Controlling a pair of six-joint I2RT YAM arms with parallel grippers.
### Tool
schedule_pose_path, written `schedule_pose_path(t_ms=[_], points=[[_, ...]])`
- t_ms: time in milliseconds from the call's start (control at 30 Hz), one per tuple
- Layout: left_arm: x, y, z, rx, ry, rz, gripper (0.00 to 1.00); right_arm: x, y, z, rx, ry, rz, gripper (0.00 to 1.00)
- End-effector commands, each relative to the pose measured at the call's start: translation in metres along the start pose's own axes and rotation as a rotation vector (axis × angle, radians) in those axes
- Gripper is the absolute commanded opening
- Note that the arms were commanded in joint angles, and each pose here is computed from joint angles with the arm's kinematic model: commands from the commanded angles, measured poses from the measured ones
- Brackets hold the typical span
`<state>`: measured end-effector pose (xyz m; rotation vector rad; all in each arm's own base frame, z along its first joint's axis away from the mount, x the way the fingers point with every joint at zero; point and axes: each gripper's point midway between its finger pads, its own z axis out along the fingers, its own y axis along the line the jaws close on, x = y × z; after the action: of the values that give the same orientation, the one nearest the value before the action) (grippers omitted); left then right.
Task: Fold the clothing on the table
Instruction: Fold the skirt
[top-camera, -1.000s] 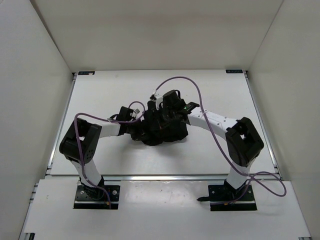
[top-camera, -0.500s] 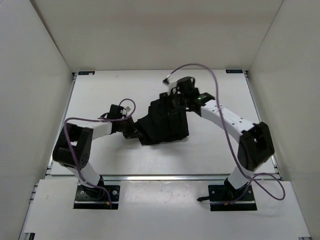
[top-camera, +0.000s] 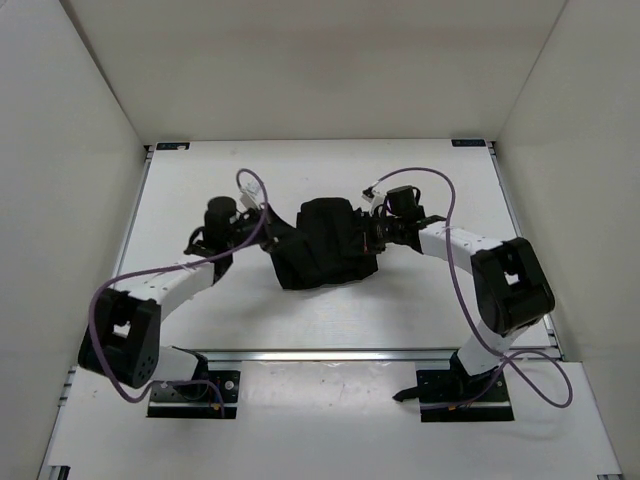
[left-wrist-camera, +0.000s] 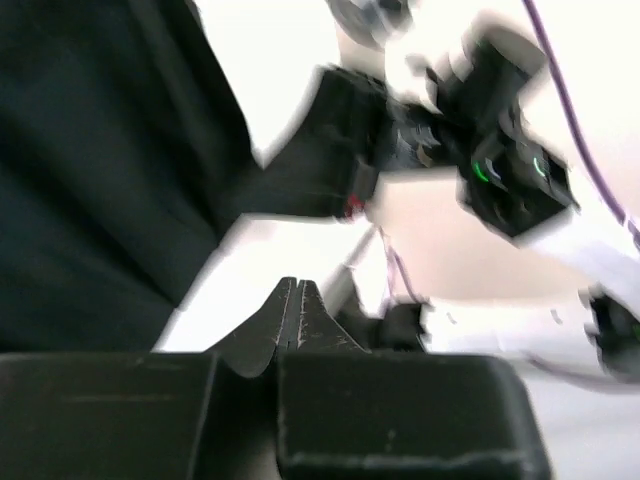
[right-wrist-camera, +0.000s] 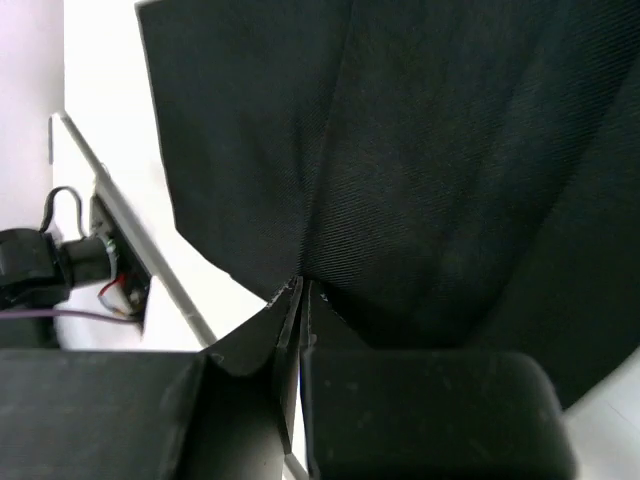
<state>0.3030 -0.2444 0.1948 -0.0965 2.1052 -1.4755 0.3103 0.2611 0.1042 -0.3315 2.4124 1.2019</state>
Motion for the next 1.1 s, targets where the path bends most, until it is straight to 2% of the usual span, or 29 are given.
schedule_pose_path(t_ms=[0,67,133,200,367,633,800,933,1067], points=[[0.035,-0.036,0.020,0.206,0.060,-0.021,0.00,-0.027,0.019,0.002,-0.164,-0.063,-0.078,0.00],[0.054,-0.012,0.035,0.144,0.118,-0.032,0.00,-0.031,0.012,0.007,-0.167,-0.055,-0.085,0.00],[0.065,0.006,0.044,0.093,0.134,-0.022,0.00,-0.025,0.003,0.017,-0.169,-0.028,-0.080,0.00],[0.065,0.032,0.050,0.002,0.100,-0.025,0.00,-0.023,-0.002,0.023,-0.184,-0.014,-0.074,0.00],[0.085,0.089,0.057,-0.165,0.160,-0.047,0.00,-0.003,-0.008,0.035,-0.192,0.028,-0.058,0.00],[0.092,0.155,0.038,-0.425,0.181,-0.049,0.00,0.010,-0.038,0.027,-0.134,0.015,-0.001,0.00],[0.083,0.163,0.020,-0.455,0.155,-0.051,0.00,0.017,-0.065,0.020,-0.063,0.026,0.020,0.00],[0.071,0.161,0.011,-0.462,0.139,-0.040,0.00,0.012,-0.067,0.012,-0.055,0.029,0.028,0.00],[0.041,0.118,0.010,-0.365,0.108,0.010,0.00,-0.027,-0.036,-0.009,-0.043,-0.041,-0.047,0.00]])
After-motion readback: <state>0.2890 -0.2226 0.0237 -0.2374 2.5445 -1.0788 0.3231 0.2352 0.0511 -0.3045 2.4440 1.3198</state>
